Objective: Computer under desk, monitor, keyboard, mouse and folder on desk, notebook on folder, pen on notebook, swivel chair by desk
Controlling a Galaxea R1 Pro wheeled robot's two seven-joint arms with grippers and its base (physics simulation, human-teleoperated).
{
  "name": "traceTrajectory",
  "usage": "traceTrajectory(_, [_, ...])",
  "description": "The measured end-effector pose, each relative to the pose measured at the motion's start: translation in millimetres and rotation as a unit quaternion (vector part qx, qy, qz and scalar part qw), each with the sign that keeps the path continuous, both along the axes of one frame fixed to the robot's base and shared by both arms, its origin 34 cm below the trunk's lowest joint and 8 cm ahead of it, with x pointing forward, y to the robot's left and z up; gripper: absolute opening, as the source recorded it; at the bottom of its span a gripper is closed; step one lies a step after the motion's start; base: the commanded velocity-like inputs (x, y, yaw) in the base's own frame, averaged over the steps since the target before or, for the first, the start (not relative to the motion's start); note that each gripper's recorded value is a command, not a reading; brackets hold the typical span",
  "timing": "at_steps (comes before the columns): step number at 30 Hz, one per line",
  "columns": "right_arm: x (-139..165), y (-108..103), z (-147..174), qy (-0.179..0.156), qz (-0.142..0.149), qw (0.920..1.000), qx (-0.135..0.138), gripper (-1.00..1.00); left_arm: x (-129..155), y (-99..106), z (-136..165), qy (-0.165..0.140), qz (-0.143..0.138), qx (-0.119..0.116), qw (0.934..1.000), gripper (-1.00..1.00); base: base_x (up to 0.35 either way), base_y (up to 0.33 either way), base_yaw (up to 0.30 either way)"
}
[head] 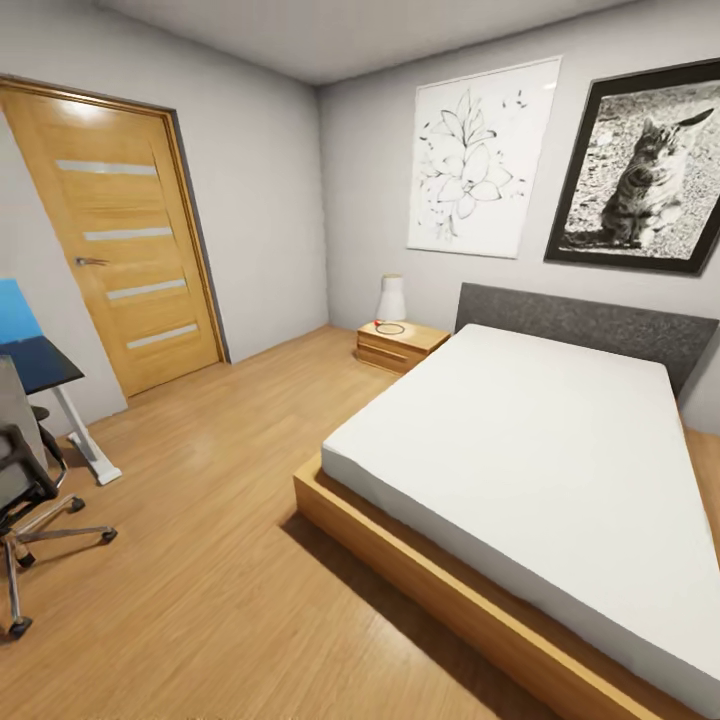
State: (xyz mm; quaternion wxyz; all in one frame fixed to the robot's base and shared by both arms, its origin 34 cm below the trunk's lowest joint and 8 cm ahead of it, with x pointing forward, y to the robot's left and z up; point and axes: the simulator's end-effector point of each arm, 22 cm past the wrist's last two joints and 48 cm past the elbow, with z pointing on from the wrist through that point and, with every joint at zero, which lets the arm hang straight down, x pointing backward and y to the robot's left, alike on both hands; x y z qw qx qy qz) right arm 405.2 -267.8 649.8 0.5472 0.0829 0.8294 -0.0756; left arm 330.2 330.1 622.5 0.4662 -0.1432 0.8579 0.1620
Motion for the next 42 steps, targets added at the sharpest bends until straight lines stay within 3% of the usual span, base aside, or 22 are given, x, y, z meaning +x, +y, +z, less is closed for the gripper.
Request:
traceTrajectory(32, [3.9, -11.6, 5.9, -0.010, -0.011, 0.9998, -0.009, 1.00, 5.4, 0.3, 3.8, -0.010, 0.000, 0.000, 1.0000, 1.00, 0.000, 0.000, 0.278])
traceTrajectory(42, [3.7, -11.7, 6.2, -0.010, -0.012, 0.9998, -0.009, 1.00, 5.4, 0.3, 3.9, -0.010, -0.001, 0.000, 1.0000, 1.00, 0.074, 0.000, 0.072])
